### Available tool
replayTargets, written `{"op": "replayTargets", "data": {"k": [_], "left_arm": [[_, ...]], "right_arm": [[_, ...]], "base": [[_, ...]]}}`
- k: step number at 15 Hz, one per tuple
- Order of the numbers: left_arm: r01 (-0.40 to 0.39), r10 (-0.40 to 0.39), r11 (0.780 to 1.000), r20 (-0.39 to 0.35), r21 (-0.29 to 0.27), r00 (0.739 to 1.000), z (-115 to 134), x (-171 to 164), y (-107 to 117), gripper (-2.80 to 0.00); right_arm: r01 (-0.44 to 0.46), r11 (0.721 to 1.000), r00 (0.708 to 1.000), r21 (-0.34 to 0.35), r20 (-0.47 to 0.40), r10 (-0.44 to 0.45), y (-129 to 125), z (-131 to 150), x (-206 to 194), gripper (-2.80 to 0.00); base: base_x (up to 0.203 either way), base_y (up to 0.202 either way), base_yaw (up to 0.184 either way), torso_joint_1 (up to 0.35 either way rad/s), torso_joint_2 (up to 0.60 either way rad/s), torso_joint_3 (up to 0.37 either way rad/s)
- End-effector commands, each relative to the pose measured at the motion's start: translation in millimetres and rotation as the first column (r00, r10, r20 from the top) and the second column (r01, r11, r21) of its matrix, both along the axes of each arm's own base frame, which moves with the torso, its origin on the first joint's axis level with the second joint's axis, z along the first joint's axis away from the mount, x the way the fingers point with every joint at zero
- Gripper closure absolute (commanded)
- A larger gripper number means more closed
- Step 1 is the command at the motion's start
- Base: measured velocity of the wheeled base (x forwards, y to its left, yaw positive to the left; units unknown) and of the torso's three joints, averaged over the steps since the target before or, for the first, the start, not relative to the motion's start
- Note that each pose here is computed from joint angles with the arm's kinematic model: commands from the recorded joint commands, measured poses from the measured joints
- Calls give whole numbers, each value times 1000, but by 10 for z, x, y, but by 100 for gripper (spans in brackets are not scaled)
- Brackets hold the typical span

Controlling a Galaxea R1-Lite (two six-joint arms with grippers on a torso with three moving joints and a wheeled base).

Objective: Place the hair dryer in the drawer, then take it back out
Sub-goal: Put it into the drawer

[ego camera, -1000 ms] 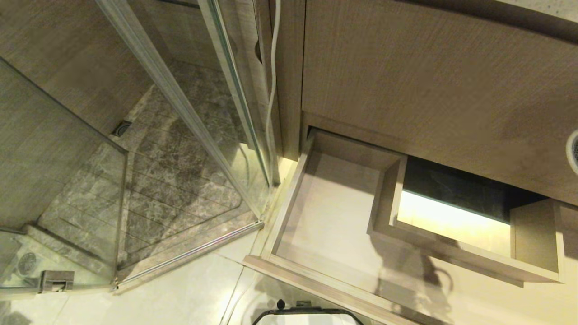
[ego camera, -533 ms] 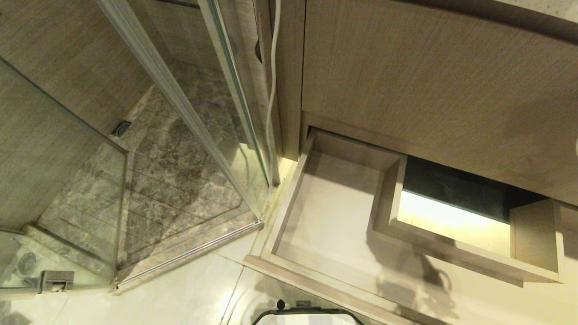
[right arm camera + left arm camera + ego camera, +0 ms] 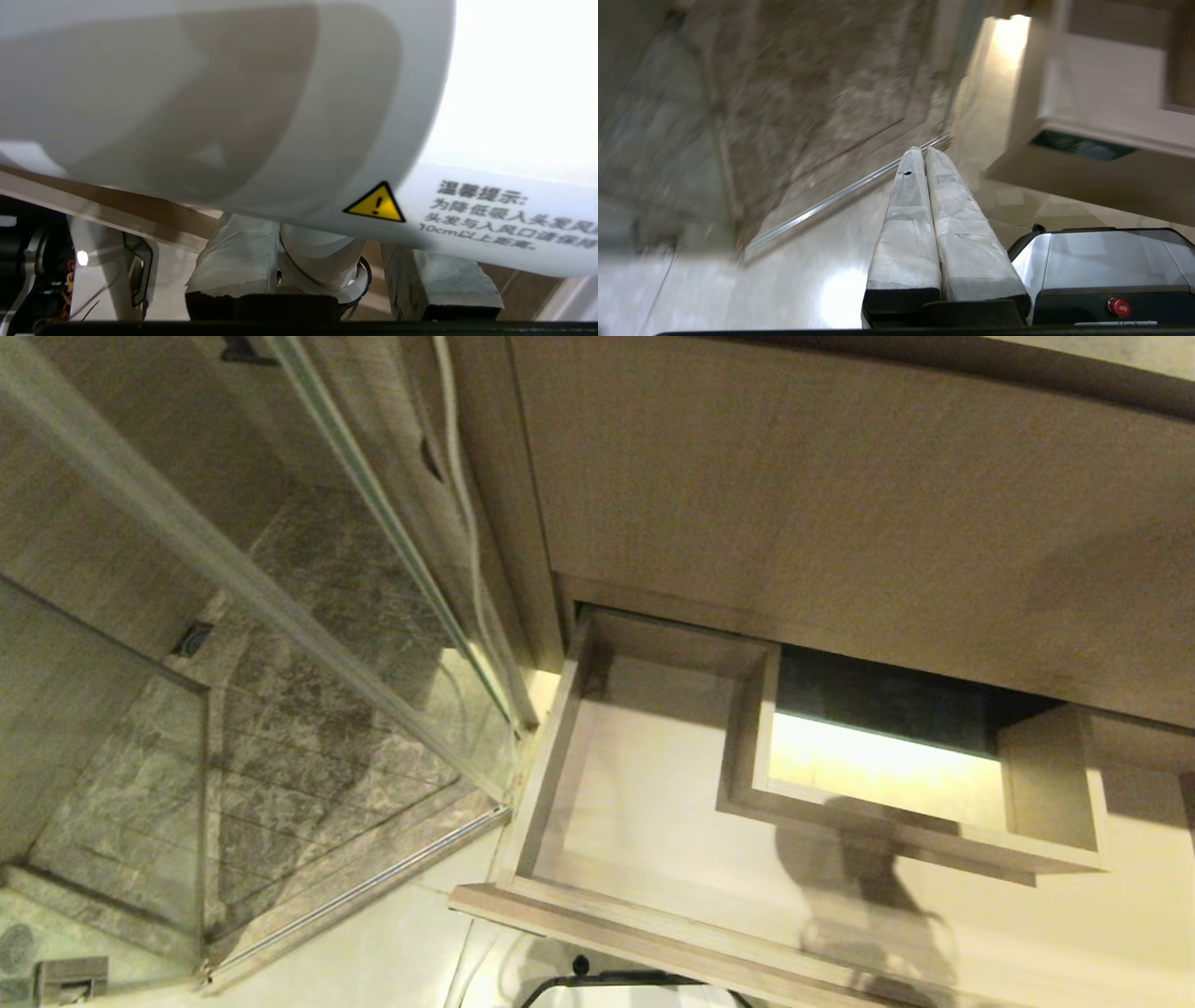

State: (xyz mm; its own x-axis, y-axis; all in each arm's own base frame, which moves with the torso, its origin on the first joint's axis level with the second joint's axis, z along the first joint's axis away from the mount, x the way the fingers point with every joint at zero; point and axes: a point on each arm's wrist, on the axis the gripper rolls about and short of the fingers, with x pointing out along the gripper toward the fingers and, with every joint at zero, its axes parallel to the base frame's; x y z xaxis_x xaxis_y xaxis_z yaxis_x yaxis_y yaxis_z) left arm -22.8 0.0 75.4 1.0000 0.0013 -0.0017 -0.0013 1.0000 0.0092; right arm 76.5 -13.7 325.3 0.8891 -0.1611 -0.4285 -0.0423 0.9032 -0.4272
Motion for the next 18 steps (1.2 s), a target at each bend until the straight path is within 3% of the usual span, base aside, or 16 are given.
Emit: {"op": "replayTargets", "data": {"k": [1, 9, 12, 18], "left_arm": [[0, 0, 1000, 0, 0, 1000, 0, 0, 0, 0], [0, 0, 1000, 0, 0, 1000, 0, 0, 0, 0], [0, 0, 1000, 0, 0, 1000, 0, 0, 0, 0], [0, 0, 1000, 0, 0, 1000, 0, 0, 0, 0]], "right_arm": [[-2, 1000, 1000, -1, -8, 2, -1, -4, 8, 0], [-1, 1000, 1000, -2, -14, 1, -1, -12, 9, 0], [9, 1000, 1000, 6, -13, -9, -5, -6, 18, 0], [80, 987, 996, 138, -39, -76, -104, -104, 560, 0]], "base": [[0, 8, -176, 2, 6, 6], [-1, 10, -172, 2, 5, 2], [-1, 1, -78, 2, 2, 1], [0, 0, 0, 0, 0, 0]]}}
